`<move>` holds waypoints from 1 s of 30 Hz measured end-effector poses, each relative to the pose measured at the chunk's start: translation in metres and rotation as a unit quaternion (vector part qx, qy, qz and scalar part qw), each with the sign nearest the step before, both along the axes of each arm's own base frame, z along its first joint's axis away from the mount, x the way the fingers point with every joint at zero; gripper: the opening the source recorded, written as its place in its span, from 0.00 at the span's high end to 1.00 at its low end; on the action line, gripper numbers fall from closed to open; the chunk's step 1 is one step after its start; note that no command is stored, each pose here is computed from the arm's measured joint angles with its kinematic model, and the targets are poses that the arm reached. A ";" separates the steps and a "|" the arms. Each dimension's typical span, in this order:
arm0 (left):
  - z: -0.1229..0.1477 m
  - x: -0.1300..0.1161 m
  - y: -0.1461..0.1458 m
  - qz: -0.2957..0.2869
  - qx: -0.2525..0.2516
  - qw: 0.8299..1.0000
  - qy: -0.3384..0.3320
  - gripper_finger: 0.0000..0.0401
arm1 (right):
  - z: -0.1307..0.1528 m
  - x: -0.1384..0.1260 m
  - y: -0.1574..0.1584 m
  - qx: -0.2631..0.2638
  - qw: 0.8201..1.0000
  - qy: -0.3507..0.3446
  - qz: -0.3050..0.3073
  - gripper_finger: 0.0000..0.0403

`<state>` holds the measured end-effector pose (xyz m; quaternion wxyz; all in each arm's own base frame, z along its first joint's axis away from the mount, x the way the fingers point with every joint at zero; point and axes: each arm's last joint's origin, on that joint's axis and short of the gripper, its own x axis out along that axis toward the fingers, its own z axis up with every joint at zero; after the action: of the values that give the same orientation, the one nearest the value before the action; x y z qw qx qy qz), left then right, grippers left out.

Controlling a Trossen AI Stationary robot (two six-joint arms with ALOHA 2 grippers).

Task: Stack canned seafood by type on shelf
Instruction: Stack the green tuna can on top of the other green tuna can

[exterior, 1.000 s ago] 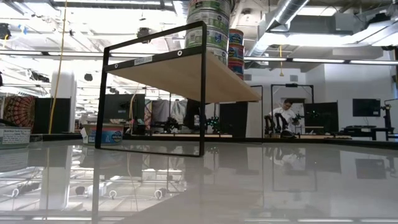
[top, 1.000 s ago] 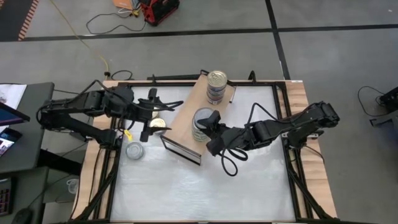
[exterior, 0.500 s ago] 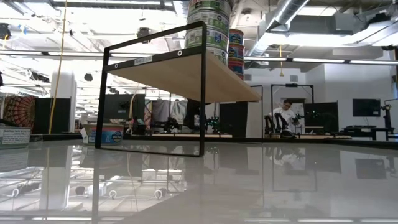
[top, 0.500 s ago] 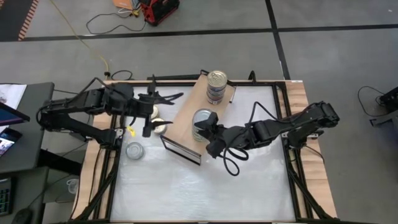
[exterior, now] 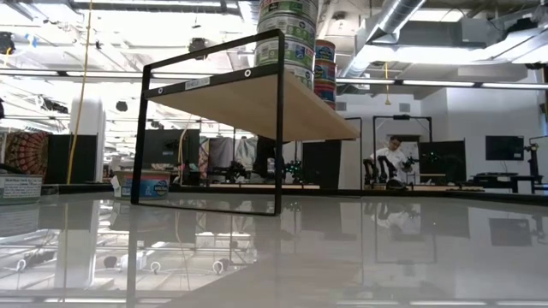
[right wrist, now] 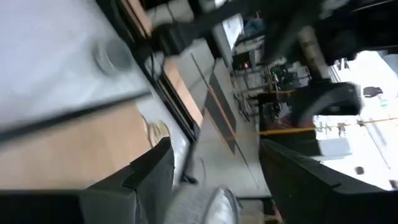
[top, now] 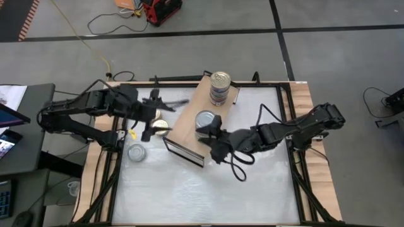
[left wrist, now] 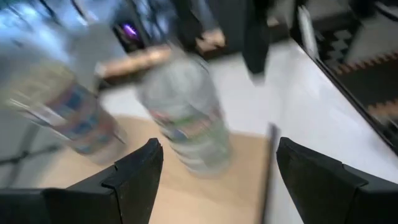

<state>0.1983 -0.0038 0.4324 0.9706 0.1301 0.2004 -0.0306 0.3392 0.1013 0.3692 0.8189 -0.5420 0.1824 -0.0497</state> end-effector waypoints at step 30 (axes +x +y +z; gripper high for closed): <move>-0.077 0.003 -0.150 -0.032 0.038 0.974 0.219 0.25 | -0.031 -0.106 0.083 0.418 0.879 -0.071 -0.218 0.33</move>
<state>0.2011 -0.1536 0.3553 0.8959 0.1630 0.4051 -0.0815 0.2331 0.1847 0.3383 0.9484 -0.0909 0.2410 -0.1848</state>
